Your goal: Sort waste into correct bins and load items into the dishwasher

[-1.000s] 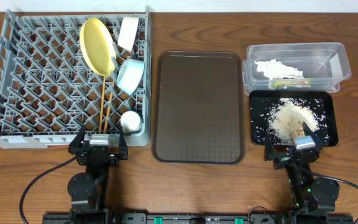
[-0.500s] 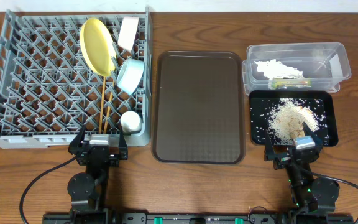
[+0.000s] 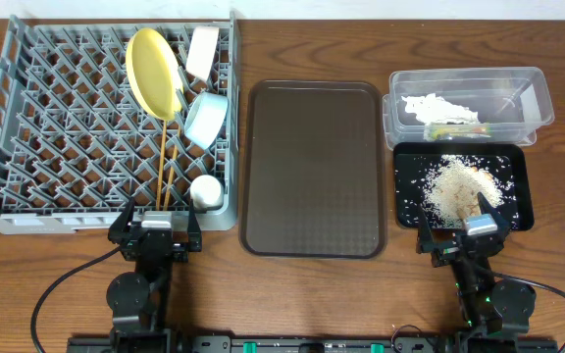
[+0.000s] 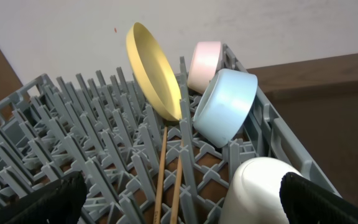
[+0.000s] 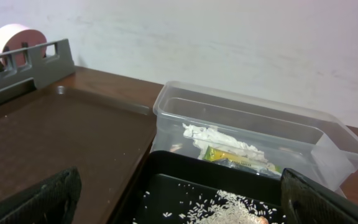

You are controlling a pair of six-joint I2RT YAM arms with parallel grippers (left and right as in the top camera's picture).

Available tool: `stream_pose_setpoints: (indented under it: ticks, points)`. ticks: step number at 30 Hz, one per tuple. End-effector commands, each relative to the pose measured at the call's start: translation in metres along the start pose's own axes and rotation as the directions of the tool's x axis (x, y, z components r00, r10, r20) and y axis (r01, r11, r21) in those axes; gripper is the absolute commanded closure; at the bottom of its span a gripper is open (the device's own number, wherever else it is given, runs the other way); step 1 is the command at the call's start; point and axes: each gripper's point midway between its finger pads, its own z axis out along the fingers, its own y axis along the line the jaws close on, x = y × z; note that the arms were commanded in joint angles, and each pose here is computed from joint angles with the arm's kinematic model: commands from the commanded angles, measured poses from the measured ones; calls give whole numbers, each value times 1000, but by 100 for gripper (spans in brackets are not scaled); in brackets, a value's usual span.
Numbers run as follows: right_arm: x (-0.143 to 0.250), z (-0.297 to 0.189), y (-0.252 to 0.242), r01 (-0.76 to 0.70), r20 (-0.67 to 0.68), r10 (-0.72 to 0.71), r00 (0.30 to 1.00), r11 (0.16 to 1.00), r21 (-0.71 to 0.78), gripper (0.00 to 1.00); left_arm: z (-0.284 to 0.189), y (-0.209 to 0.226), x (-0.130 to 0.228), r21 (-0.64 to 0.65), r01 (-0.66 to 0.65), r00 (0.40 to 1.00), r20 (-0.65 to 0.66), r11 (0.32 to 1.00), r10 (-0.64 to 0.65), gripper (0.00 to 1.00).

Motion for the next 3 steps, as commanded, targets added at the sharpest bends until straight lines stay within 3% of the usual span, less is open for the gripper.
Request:
stream_pose_setpoints:
  ticks: [1, 3]
  points:
    - [0, 0, 3, 8, 2, -8, 1000, 1000, -10, 1, 1, -6, 15, 26, -9, 999, -46, 1000, 10, 1]
    - [0, 0, 3, 8, 2, -8, 1000, 1000, -10, 1, 1, -6, 15, 26, -9, 999, -46, 1000, 10, 1]
